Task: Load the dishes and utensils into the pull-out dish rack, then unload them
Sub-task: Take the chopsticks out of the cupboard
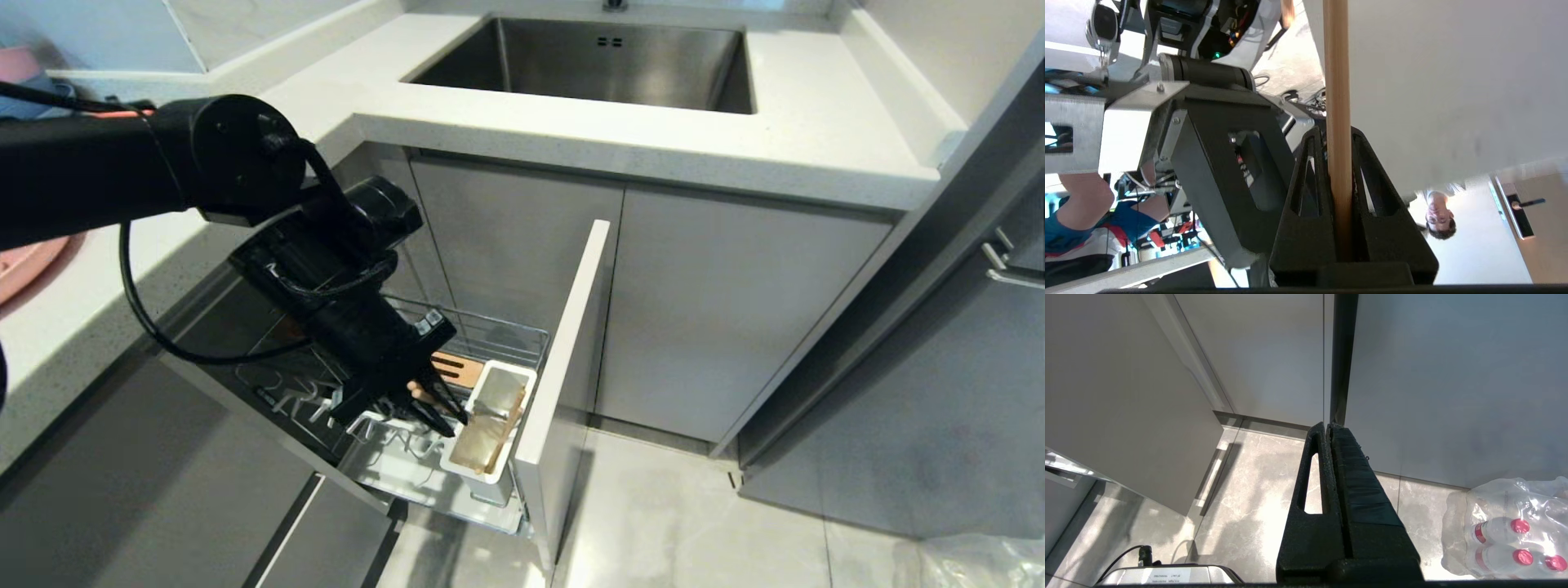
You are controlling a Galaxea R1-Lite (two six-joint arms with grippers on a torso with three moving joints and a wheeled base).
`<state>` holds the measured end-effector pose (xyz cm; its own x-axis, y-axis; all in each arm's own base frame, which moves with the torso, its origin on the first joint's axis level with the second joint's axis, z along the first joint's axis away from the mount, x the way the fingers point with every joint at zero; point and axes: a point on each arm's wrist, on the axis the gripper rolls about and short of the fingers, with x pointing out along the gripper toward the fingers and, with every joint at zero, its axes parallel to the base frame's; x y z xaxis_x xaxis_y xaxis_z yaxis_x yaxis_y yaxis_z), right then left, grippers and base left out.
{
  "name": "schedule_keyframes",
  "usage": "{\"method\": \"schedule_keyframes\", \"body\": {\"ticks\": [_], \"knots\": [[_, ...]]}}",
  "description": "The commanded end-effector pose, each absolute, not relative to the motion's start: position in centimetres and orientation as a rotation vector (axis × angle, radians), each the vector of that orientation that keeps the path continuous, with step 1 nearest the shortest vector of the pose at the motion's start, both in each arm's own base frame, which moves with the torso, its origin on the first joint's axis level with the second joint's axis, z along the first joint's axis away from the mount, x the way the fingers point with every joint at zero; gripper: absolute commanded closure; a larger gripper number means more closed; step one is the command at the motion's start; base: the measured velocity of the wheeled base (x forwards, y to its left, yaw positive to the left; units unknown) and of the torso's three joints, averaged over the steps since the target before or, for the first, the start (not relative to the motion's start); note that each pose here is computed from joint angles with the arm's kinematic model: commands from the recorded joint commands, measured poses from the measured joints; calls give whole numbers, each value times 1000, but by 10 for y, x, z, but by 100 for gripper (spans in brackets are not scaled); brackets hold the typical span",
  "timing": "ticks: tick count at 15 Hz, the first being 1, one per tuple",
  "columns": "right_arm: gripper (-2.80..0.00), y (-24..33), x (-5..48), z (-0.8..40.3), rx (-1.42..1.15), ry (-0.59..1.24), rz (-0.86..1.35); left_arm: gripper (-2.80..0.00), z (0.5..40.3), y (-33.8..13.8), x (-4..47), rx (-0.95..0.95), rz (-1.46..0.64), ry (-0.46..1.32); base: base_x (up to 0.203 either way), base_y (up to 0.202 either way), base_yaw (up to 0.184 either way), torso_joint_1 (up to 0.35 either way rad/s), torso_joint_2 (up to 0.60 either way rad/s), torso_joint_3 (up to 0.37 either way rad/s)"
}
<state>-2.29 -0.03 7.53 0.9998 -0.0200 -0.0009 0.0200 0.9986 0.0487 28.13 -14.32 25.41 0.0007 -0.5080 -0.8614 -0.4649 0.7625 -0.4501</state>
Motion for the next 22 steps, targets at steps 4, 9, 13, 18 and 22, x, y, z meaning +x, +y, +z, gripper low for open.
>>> {"method": "schedule_keyframes", "body": {"ticks": [4,9,13,18,22], "knots": [[0,0,-23,75,49,3,-20,0,292,-130,242,-811,-104,1571,0,0,0,0,0,0],[0,0,-23,75,49,3,-20,0,336,-109,185,-840,-278,1482,0,0,0,0,0,0],[0,0,-23,75,49,3,-20,0,373,-81,126,-848,-466,1304,0,0,0,0,0,0],[0,0,-23,75,49,3,-20,0,406,-42,58,-781,-641,907,0,0,0,0,0,0],[0,0,-23,75,49,3,-20,0,418,-24,43,-736,-525,621,0,0,0,0,0,0]]}}
